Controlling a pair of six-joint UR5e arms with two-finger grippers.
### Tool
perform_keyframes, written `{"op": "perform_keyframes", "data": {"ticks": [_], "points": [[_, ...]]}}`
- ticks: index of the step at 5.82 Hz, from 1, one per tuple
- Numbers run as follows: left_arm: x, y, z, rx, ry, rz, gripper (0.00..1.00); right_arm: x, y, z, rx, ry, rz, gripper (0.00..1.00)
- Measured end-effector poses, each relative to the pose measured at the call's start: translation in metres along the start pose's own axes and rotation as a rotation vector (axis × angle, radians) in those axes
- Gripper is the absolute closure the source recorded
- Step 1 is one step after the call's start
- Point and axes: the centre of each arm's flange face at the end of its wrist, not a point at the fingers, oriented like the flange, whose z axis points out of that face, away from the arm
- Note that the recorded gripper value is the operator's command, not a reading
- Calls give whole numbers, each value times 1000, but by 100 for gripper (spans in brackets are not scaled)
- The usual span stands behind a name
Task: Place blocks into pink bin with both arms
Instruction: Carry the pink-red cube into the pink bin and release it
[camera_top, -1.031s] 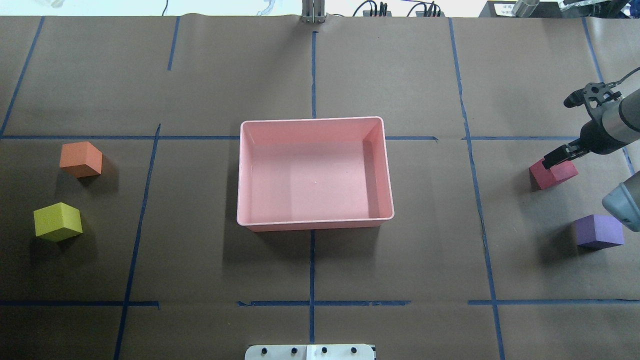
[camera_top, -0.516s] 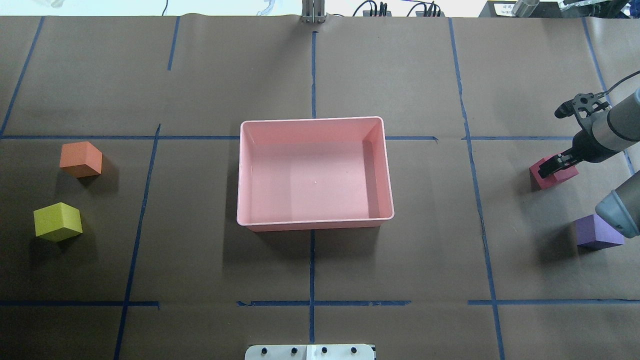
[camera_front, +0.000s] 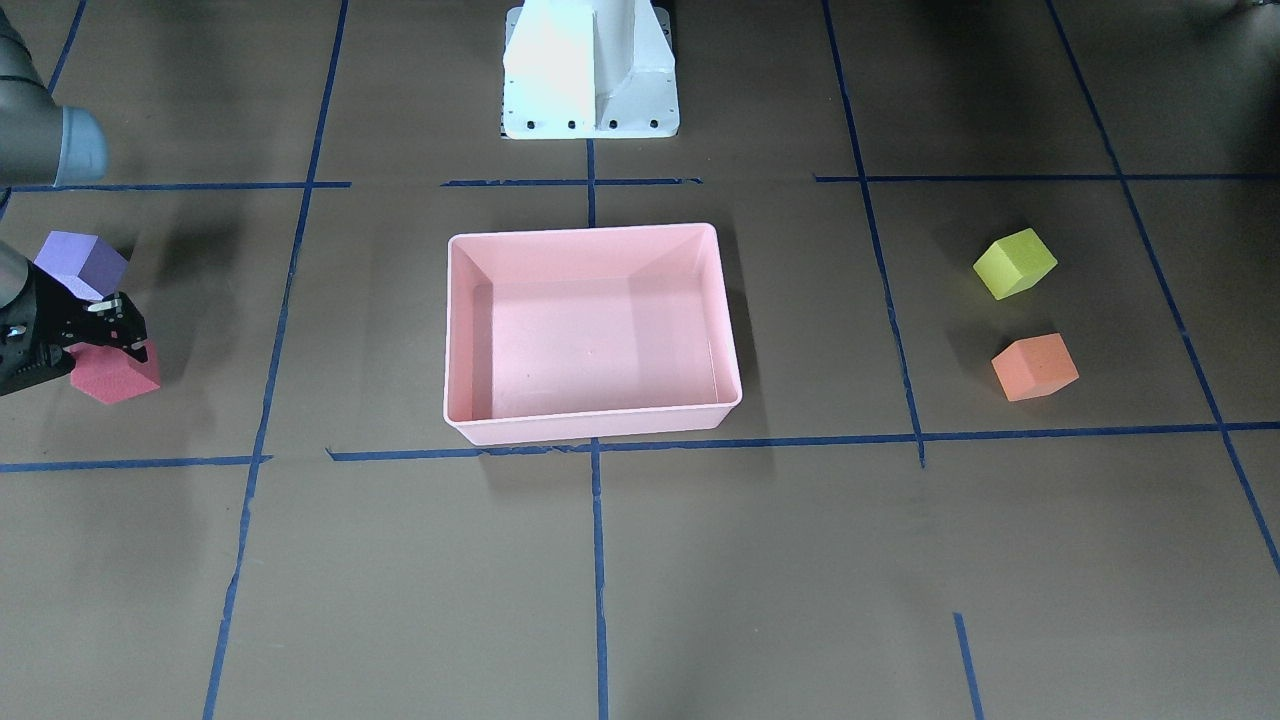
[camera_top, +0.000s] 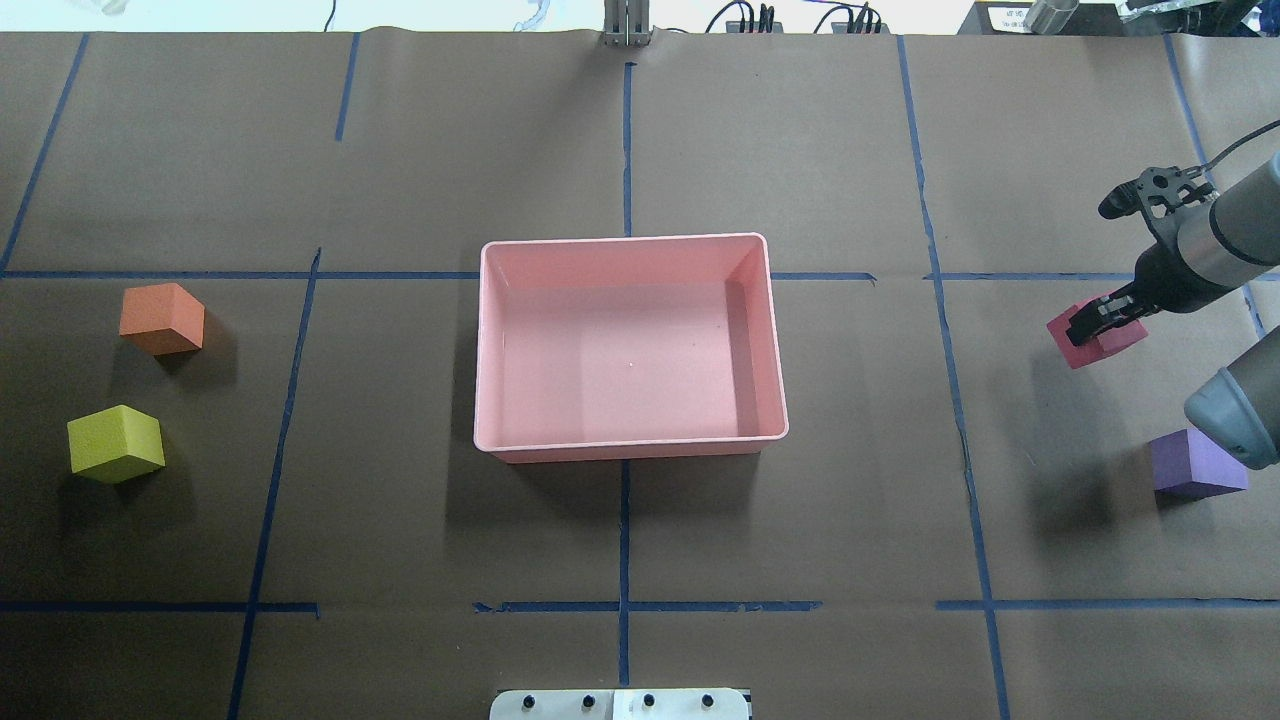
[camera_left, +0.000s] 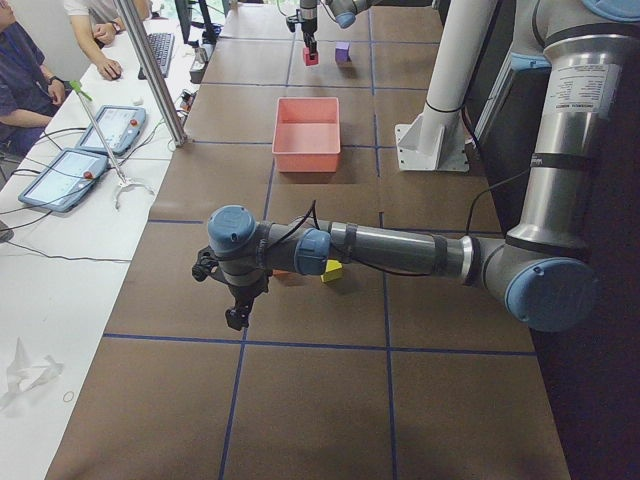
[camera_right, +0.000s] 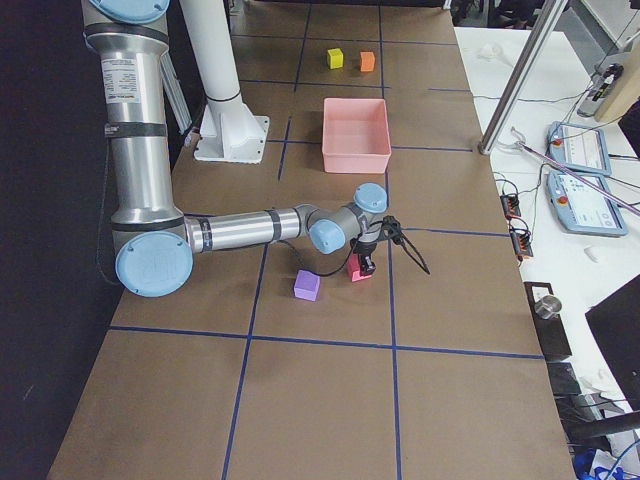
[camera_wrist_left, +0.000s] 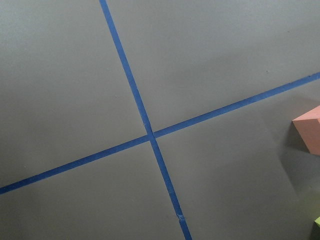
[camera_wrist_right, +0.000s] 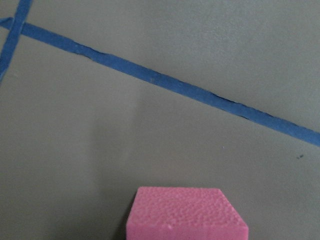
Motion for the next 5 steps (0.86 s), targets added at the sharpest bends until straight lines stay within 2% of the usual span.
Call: {"op": "perform_keyframes", "data": {"ticks": [1, 2, 4, 5], "points": [[3, -3, -3, 23, -1, 23, 0, -52, -22, -52, 7, -9, 74, 78], [5, -6, -5, 53, -5, 54, 0, -115, -42, -90, 24, -36, 171, 78], [11, -11, -11, 84, -9, 89, 0, -275, -64, -99, 46, -93, 353, 77], [16, -15, -9, 83, -7, 101, 0, -342, -69, -93, 59, -107, 422, 69]]}}
